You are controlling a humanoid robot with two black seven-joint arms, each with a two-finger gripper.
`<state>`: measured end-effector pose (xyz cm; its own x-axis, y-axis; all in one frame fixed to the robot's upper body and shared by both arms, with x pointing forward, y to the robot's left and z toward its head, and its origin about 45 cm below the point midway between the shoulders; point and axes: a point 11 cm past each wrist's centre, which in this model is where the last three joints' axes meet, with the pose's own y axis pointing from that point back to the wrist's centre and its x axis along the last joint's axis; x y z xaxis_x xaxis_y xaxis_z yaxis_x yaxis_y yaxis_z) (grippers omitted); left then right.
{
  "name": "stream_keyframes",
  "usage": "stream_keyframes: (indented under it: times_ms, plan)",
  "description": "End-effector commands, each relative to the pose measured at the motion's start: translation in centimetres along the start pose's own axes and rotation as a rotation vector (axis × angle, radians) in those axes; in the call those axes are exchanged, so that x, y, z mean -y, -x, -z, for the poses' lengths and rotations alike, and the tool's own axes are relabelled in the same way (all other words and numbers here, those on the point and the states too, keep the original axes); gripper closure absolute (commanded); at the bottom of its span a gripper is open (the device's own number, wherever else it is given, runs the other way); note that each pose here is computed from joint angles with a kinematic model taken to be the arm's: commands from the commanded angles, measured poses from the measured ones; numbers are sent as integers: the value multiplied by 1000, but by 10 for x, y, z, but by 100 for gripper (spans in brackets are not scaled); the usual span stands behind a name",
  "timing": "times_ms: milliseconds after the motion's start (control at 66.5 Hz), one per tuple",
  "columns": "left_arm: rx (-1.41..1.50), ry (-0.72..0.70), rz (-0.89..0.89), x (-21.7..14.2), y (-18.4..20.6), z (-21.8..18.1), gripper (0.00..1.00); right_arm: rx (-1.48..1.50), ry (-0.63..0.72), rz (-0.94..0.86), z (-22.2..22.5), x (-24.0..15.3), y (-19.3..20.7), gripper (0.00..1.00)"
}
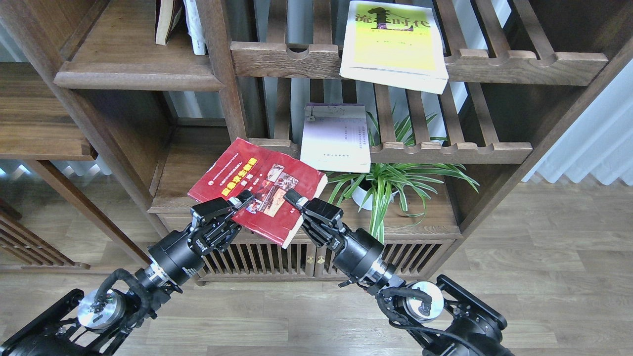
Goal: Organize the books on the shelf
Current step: 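Grasp the red book with the left gripper beside the right gripper, then release the right gripper, leaving the red book in the left gripper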
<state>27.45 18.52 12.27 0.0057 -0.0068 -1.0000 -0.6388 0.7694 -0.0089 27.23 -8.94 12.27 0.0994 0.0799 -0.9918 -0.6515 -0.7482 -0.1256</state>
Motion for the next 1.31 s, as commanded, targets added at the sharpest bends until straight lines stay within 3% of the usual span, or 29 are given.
stream_keyframes:
  times_ms: [0, 150, 301, 376, 421, 691, 1082, 1292]
  plan:
    - [14, -7, -4, -1, 1, 0, 95, 2, 3, -2, -2, -1, -1, 56]
    - [34, -9, -15, -4, 0, -2, 95, 1, 1, -5, -2, -2, -2, 33]
    - [43, -4, -29, -11, -3, -1, 95, 4, -4, -8, -2, -3, -3, 18]
    - [57, 3, -45, -20, -5, 0, 94, 6, -7, -12, -3, -4, -4, 12]
    - [77, -5, -78, -37, -9, 5, 93, 7, -10, -24, -4, -7, -8, 2]
    - [109, 24, -105, -73, 0, 1, 94, 15, -52, -55, 4, -20, -17, 2]
    - [266, 67, -340, -148, -25, -9, 95, 24, -86, -145, 9, -43, -43, 2]
    - [477, 100, -435, -153, -27, -26, 95, 34, -90, -160, 7, -43, -48, 2]
